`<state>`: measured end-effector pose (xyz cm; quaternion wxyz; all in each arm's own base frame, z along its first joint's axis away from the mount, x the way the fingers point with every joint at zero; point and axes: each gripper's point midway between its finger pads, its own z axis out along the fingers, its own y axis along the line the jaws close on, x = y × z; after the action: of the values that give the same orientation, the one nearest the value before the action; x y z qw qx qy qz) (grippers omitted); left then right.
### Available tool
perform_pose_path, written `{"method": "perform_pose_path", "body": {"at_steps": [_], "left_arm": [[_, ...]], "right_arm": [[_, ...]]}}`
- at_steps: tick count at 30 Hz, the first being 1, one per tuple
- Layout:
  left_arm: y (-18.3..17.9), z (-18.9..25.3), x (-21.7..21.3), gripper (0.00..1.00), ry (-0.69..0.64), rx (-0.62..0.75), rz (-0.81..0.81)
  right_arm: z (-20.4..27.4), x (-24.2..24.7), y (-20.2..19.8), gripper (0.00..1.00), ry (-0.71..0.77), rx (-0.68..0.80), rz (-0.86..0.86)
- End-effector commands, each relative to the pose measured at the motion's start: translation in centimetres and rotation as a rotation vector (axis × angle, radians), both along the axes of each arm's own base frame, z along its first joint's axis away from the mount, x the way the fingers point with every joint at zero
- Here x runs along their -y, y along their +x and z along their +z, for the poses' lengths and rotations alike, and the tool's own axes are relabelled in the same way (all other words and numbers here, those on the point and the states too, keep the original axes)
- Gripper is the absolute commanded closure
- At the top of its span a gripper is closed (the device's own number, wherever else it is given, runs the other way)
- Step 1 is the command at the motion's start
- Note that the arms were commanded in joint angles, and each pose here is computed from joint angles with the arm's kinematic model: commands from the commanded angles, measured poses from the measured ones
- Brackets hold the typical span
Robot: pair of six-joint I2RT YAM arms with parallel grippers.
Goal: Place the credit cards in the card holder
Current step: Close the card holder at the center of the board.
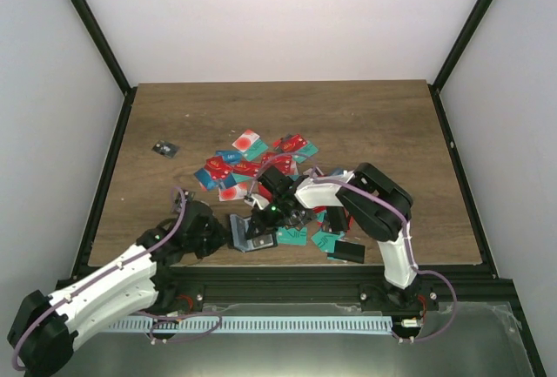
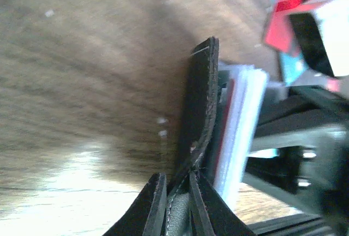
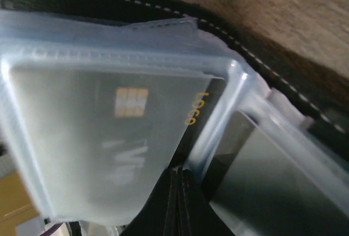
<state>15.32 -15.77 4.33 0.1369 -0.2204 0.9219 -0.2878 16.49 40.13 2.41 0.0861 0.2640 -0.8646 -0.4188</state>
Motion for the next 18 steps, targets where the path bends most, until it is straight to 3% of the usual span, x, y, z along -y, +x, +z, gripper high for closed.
{"method": "perform_pose_path", "body": {"at_steps": [1, 14, 16, 18], "left_arm": [[2.5, 4.3, 1.7, 0.86, -0.058, 0.117, -0.012], [2.9, 3.9, 3.3, 0.87, -0.017, 0.083, -0.113], [2.8, 3.9, 1.9, 0.87, 0.058, 0.069, -0.085], [3.2, 4.6, -0.2, 0.80, 0.157, 0.083, -0.019]], "right_arm": [[-0.6, -1.0, -0.7, 0.99, 0.013, -0.045, 0.023], [1.9, -2.4, 0.2, 0.99, 0.058, -0.033, 0.018], [2.2, -2.1, 0.2, 0.99, 0.049, -0.025, 0.014], [2.5, -1.7, 0.1, 0.99, 0.039, -0.008, 0.012]]}}
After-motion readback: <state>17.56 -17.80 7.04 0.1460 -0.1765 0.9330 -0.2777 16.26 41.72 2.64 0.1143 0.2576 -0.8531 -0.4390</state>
